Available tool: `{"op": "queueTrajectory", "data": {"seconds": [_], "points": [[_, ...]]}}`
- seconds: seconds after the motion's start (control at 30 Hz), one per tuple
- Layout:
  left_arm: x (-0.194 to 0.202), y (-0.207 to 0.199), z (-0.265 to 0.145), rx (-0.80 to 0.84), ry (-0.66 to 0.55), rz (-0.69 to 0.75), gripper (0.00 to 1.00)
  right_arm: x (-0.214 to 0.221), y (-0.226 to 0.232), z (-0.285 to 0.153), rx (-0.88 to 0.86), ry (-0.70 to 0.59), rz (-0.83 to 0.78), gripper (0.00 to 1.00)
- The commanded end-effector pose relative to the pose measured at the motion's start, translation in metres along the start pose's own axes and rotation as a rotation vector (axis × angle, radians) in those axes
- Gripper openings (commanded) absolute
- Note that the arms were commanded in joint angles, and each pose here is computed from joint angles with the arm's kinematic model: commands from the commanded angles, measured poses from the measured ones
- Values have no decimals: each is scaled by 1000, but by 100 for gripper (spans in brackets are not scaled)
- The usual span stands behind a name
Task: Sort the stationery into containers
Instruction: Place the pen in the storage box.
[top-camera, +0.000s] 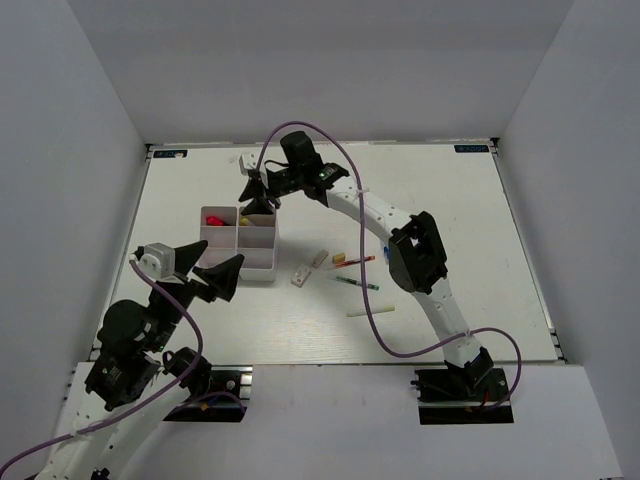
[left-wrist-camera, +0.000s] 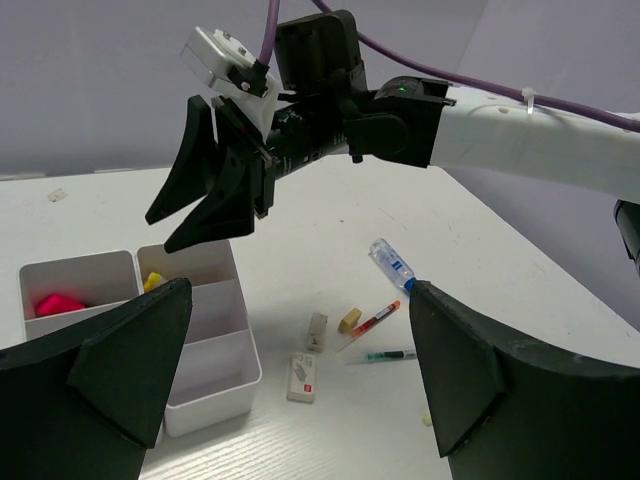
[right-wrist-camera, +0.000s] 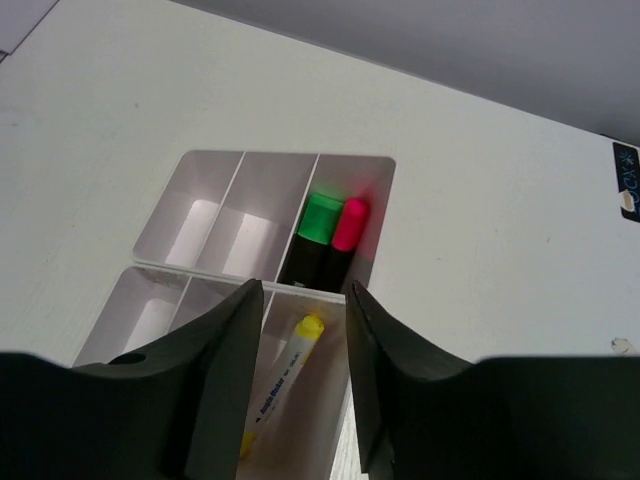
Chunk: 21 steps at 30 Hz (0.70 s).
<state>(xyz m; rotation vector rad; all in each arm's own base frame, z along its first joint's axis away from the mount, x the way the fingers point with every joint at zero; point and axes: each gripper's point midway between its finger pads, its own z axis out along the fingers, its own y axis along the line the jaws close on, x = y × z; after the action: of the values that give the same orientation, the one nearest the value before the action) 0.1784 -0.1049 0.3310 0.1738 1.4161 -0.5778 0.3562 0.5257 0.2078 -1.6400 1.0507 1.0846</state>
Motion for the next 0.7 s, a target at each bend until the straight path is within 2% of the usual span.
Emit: {"op": "queueTrajectory", "data": {"seconds": [0.0, 0.13, 0.17, 0.23, 0.33, 0.37, 0.4, 0.43, 0.47, 0.5, 0.53, 0.57, 0.6, 0.63, 0.67], "points": [[2, -2, 3, 14, 7, 11, 99, -25, 2, -10, -12, -42, -38, 45], [4, -2, 5, 12, 16, 11, 99, -40, 8, -21, -14, -38, -39, 47], [4, -2, 5, 12, 16, 11, 99, -58, 10, -30, -5, -47, -60, 47], [4, -3, 7, 14, 16, -7, 99, -53, 10, -41, 23, -12, -24, 47], [10, -8, 14, 40, 39, -27, 99, -55, 7, -71, 141, 55, 40, 37], [14, -10, 16, 49, 54, -27, 99, -85, 9, -92, 188, 40, 12, 30], [22, -14, 20, 67, 89, -26, 99, -43, 13, -104, 237, 123, 97, 25], [27, -15, 23, 77, 109, -25, 99, -35, 18, -113, 253, 146, 117, 21], [31, -17, 25, 87, 127, -25, 99, -48, 35, -133, 274, 149, 102, 16], [36, -21, 29, 106, 160, -26, 99, -13, 44, -149, 311, 220, 147, 3], [43, -22, 30, 118, 188, -16, 94, -18, 69, -168, 317, 230, 133, 0], [44, -25, 33, 129, 201, -16, 79, -7, 81, -176, 306, 262, 139, 0], [51, -27, 33, 147, 229, -9, 71, 6, 95, -183, 272, 317, 81, 0], [54, -29, 37, 159, 249, -2, 63, 31, 131, -194, 238, 392, 136, 0], [58, -31, 38, 169, 264, -3, 56, 41, 142, -198, 223, 435, 145, 0]]}}
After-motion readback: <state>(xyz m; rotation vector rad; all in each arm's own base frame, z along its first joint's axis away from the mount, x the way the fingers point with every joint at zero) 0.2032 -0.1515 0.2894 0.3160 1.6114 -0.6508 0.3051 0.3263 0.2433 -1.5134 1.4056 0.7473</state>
